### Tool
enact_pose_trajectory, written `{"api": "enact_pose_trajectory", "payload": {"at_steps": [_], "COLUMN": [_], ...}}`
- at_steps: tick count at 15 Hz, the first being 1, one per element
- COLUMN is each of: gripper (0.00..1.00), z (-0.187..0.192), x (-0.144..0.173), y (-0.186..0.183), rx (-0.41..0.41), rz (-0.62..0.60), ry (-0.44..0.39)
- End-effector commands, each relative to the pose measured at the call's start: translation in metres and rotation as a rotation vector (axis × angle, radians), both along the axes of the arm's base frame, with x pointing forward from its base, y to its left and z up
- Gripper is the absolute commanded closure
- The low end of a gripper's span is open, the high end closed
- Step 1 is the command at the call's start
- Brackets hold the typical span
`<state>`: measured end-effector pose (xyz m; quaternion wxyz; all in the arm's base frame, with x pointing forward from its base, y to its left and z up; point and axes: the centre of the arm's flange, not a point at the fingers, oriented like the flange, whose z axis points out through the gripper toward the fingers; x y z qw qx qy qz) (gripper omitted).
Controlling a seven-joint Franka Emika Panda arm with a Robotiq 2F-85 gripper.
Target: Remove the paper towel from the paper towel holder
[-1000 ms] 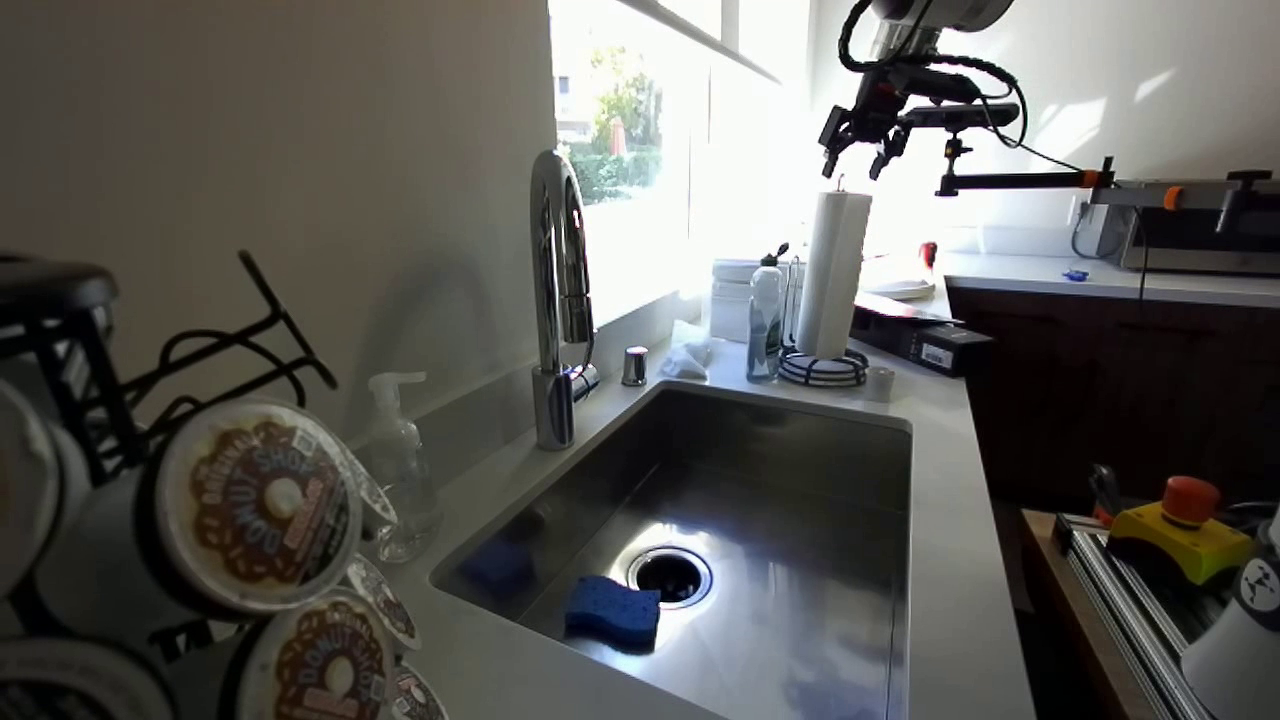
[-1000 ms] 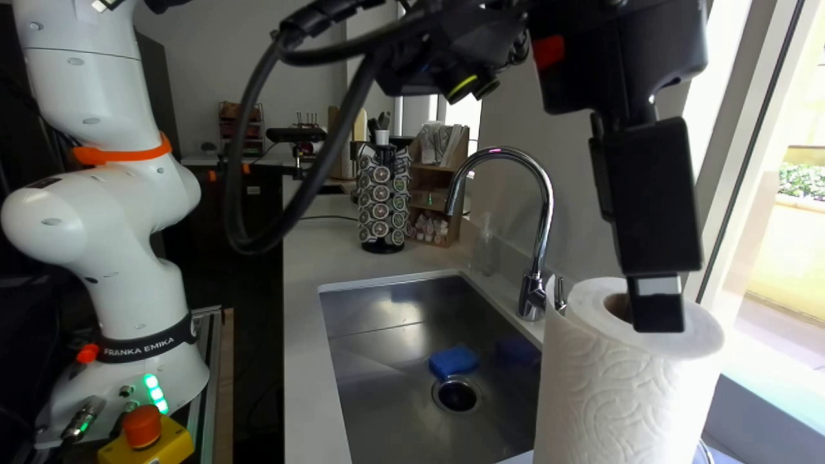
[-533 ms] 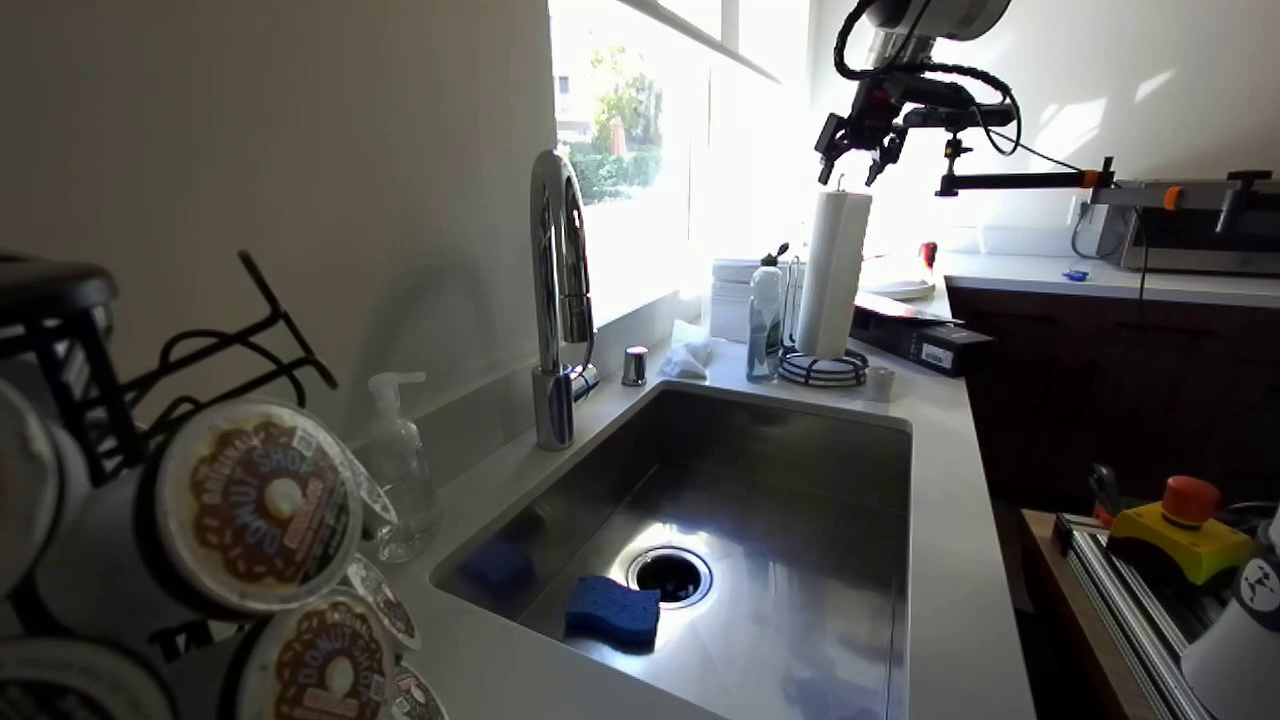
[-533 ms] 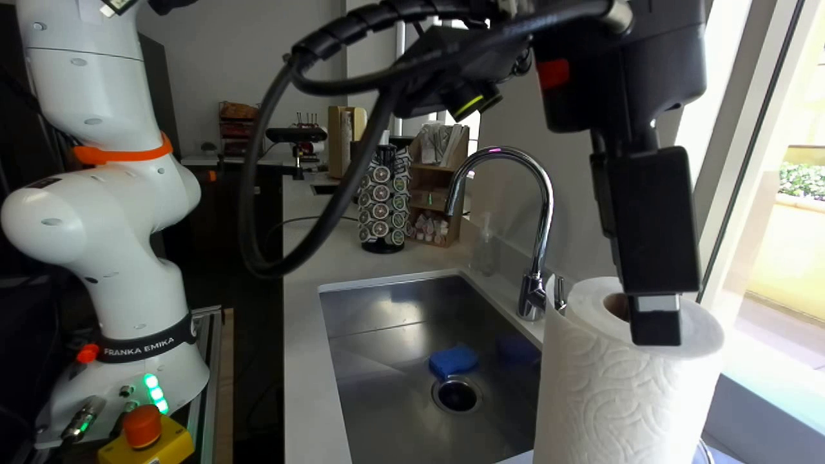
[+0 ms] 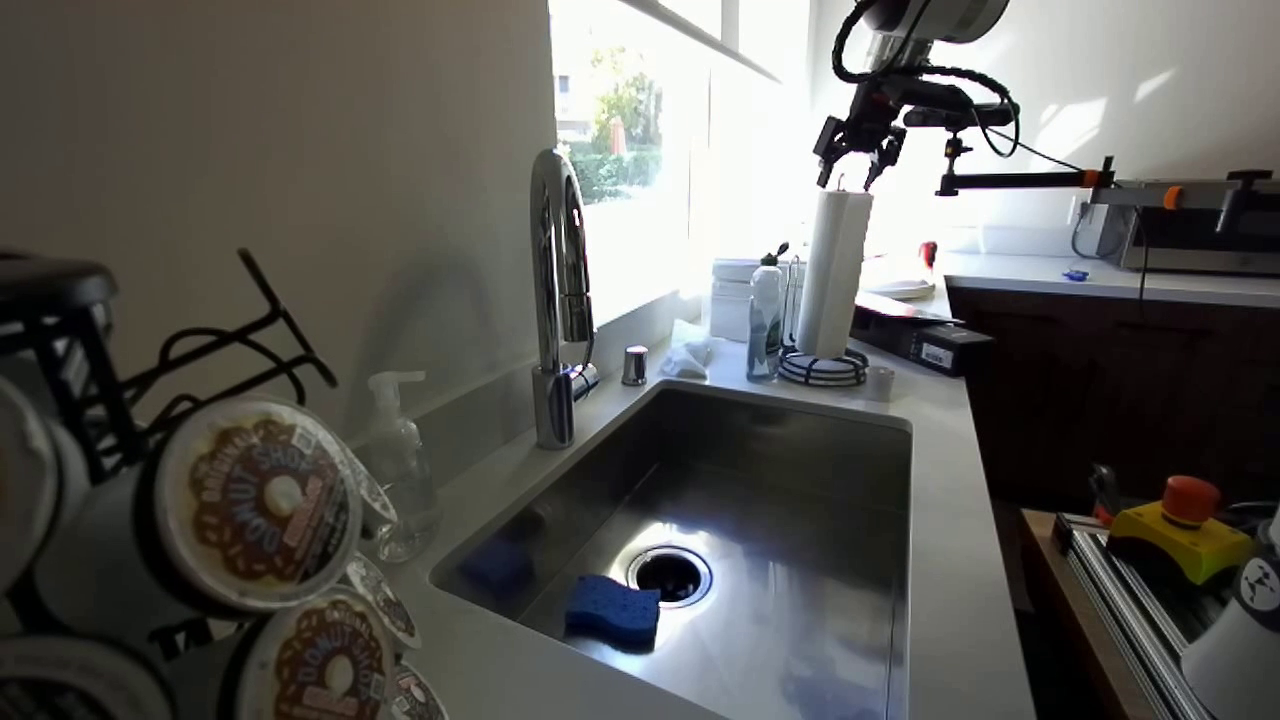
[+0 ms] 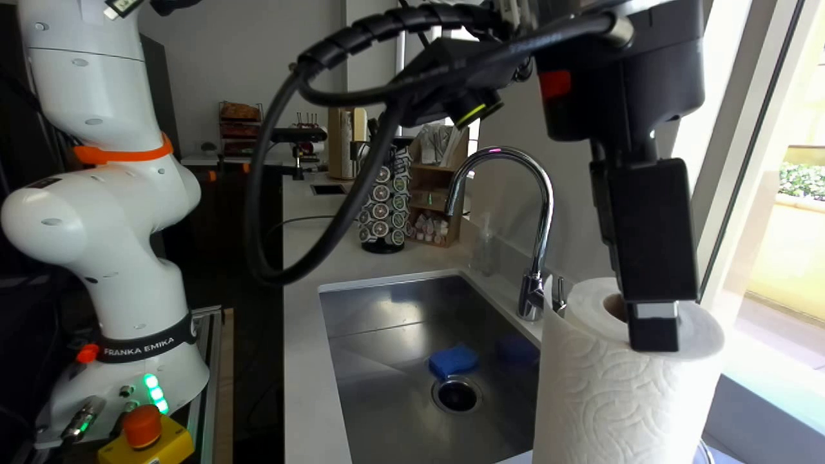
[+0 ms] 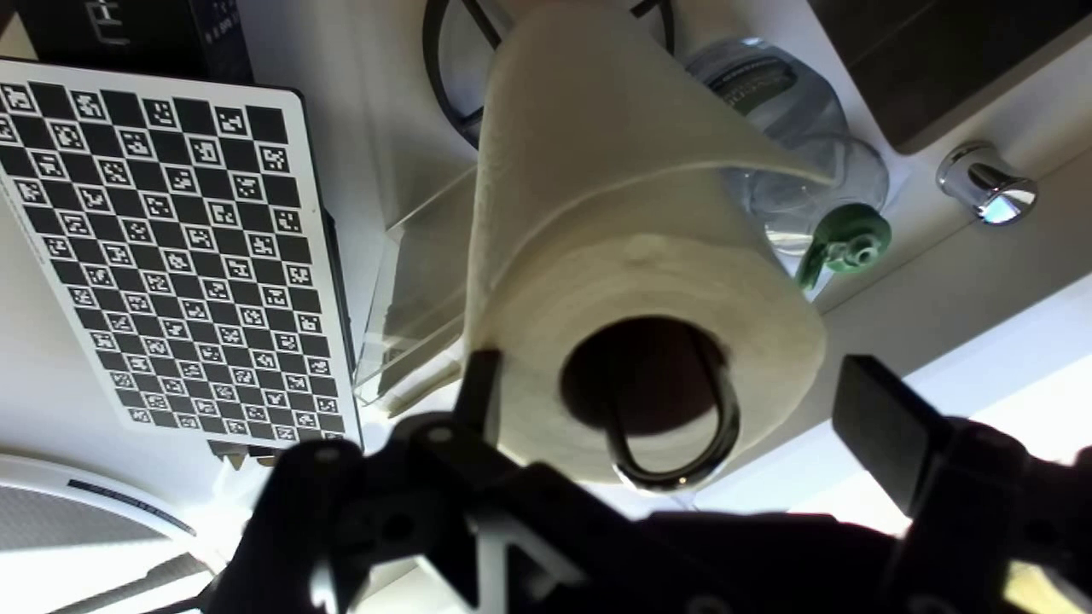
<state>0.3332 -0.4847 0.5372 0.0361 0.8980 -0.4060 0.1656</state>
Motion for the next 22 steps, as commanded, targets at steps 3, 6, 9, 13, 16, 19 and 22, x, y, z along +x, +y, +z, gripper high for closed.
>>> {"api": "enact_pose_trajectory", "payload": {"at_steps": [3,6,9,13,16,19,22], "gripper": [0.00,0.00,0.00,0.00,0.00,0.00,0.00], "z": [-0.009,0.000,0.007,0.003,0.001,-0.001,-0.004], "x": [0.000,-0.002,-0.003,-0.001,-0.001,-0.001,-0.002], "y": [0.001,0.003,0.006,0.005,0.004,0.003,0.004], "rx": [-0.001,-0.008,-0.015,-0.018,-0.017,-0.009,0.004], "rz": [-0.002,-0.018,-0.032,-0.066,-0.085,-0.095,-0.090], "ry": [0.000,-0.010,0.001,0.039,0.051,0.036,0.019]}}
